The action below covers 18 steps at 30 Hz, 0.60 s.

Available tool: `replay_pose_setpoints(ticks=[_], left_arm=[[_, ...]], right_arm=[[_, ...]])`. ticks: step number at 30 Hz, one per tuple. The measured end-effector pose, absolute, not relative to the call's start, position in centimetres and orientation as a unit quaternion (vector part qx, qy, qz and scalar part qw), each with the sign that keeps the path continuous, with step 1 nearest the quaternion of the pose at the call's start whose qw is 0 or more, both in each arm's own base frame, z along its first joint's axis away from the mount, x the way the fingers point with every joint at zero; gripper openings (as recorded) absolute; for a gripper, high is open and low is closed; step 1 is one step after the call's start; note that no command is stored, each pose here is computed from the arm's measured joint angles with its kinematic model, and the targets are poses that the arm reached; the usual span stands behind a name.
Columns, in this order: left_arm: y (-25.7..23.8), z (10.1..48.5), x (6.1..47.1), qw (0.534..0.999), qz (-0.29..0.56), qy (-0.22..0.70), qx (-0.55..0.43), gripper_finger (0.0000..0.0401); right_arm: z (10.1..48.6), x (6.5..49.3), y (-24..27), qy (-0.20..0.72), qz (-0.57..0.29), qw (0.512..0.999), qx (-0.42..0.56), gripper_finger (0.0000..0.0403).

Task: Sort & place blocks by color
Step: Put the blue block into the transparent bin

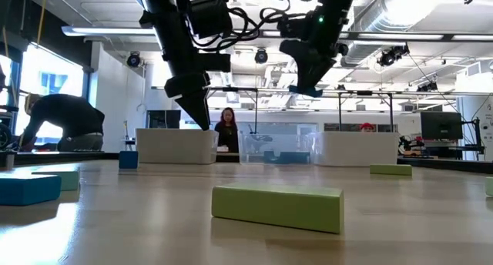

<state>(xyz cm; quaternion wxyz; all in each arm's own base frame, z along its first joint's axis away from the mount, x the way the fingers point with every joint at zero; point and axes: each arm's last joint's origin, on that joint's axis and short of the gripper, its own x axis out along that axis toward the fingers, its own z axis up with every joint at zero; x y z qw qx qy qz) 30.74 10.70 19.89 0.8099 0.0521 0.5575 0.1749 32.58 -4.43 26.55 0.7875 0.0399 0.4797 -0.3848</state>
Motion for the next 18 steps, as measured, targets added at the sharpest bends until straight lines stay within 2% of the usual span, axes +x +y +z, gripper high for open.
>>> replay_pose_setpoints(ticks=[8,18], left_arm=[[10.7,19.9,30.8,0.811,0.172,0.556,0.049,0.0216],[10.7,19.9,30.8,0.813,0.172,0.555,0.048,0.0216]], right_arm=[[27.2,32.6,-10.4,0.456,-0.38,0.804,0.038,0.0097],[27.5,32.1,-15.2,0.415,-0.377,0.826,0.059,0.0097]])
